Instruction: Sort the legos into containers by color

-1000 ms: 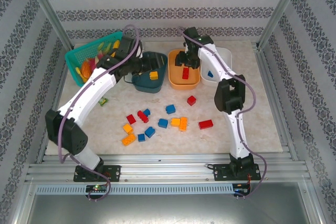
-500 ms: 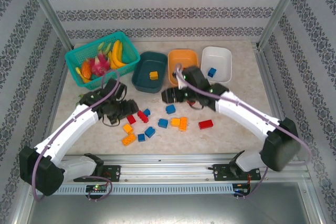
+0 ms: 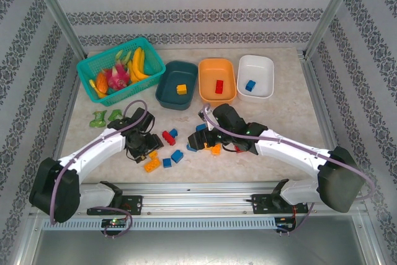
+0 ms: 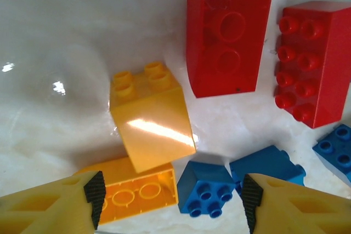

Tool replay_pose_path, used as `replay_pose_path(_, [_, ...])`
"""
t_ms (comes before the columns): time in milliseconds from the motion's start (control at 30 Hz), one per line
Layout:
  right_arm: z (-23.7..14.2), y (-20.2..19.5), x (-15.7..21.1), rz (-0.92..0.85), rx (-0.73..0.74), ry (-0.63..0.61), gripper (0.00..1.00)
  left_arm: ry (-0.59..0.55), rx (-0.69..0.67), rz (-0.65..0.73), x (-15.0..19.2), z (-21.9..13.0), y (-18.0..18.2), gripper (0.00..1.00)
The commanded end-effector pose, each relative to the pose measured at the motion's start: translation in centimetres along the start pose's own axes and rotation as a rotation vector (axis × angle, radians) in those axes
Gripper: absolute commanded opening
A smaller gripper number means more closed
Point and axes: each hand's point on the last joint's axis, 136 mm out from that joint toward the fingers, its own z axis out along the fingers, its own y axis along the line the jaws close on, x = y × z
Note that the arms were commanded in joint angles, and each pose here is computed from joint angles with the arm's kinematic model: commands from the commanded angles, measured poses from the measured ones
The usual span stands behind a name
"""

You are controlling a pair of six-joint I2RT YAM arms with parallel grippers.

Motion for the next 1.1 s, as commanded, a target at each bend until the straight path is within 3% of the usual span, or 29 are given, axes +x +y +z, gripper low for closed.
replay_pose_path(0, [-0.3,1.0,-0.3,-0.009,-0.042,-0.027,0.75,-0.005,-0.007,-0.008,-0.7,0.9,-0.1,0.66])
replay_pose_path(533, [-0.7,1.4,-1.1,-0.008,-0.056,-0.042,0.76,-0.024,-0.120,0.040,-1.9,3.0,1.1,0.54])
replay_pose_path(767, [-0.5,1.5,-1.4,-0.003,-0.059,-0.039,0.76,-0.047,-0.145,0.063,-2.7,3.1,1.0,0.41])
replay_pose_path(933, [-0.6,1.8,-1.7,-0.004,-0.064,-0.044,0.76,-0.079,-0.185,0.070,-2.9,2.1,1.9,0.38])
replay_pose_path(1067, [-1.7,2.8,-3.1,-0.013,-0.092,-0.099,0.76,-0.131,-0.214,0.083,-3.3,-0.7,2.5,0.36])
